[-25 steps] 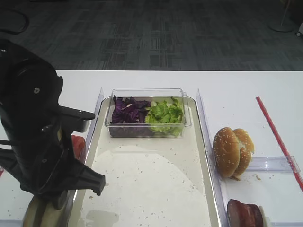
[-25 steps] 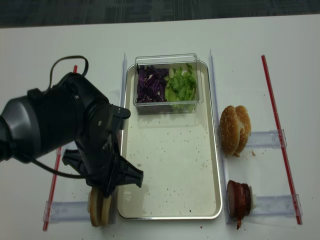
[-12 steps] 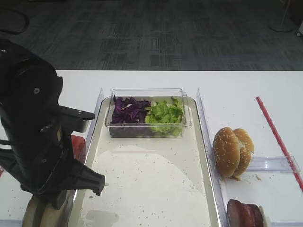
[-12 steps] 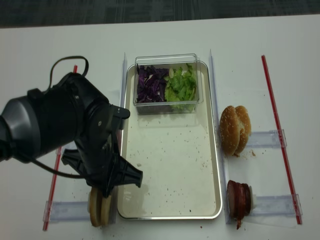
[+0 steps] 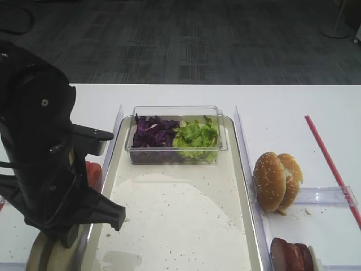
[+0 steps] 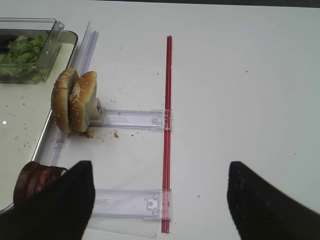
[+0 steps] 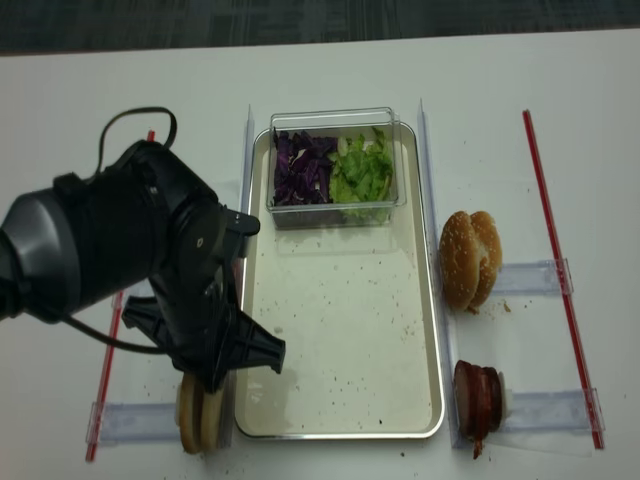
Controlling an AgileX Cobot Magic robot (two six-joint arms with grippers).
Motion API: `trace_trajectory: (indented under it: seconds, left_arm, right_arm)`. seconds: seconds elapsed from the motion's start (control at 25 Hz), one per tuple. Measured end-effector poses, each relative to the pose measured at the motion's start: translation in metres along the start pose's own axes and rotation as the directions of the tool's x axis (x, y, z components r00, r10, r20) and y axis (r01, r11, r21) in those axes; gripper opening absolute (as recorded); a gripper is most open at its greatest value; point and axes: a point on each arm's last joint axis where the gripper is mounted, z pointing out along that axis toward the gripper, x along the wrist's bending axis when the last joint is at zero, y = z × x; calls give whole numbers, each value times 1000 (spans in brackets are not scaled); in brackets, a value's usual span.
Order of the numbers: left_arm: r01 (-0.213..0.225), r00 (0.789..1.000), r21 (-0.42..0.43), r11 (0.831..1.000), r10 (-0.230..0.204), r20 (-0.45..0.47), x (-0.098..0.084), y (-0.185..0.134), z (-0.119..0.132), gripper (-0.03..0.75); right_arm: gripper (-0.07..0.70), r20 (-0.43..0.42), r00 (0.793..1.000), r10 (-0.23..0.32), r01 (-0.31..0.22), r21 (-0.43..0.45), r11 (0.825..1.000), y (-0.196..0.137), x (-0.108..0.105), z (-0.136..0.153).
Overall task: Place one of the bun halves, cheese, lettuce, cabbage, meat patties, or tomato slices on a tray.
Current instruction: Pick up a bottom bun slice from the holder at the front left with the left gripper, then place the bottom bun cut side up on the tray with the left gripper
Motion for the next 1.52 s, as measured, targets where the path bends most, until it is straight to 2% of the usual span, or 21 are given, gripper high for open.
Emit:
trace_trajectory:
  seconds: [0.28, 0.76, 1.08, 1.32, 1.52]
  left_arm:
    - [1, 1000, 15, 1000, -1, -9, 0, 0, -3, 34]
    - [10, 999, -69, 998, -8, 31, 1, 6, -48, 34]
    - [4, 999, -77, 997, -1, 34, 2, 5, -55, 34]
    - [-33, 999, -80, 996, 36, 32, 2, 5, -55, 32]
    - [-98, 992, -109, 989, 107, 73, -3, 7, -55, 32]
  right_arm:
    - [571, 0, 1000, 0, 0, 0, 1000, 0, 0, 0]
    - [571, 0, 1000, 0, 0, 0, 1000, 0, 0, 0]
    - [571, 0, 1000, 0, 0, 0, 1000, 0, 0, 0]
    - [571, 0, 1000, 0, 0, 0, 1000, 0, 0, 0]
    - [571, 0, 1000, 0, 0, 0, 1000, 0, 0, 0]
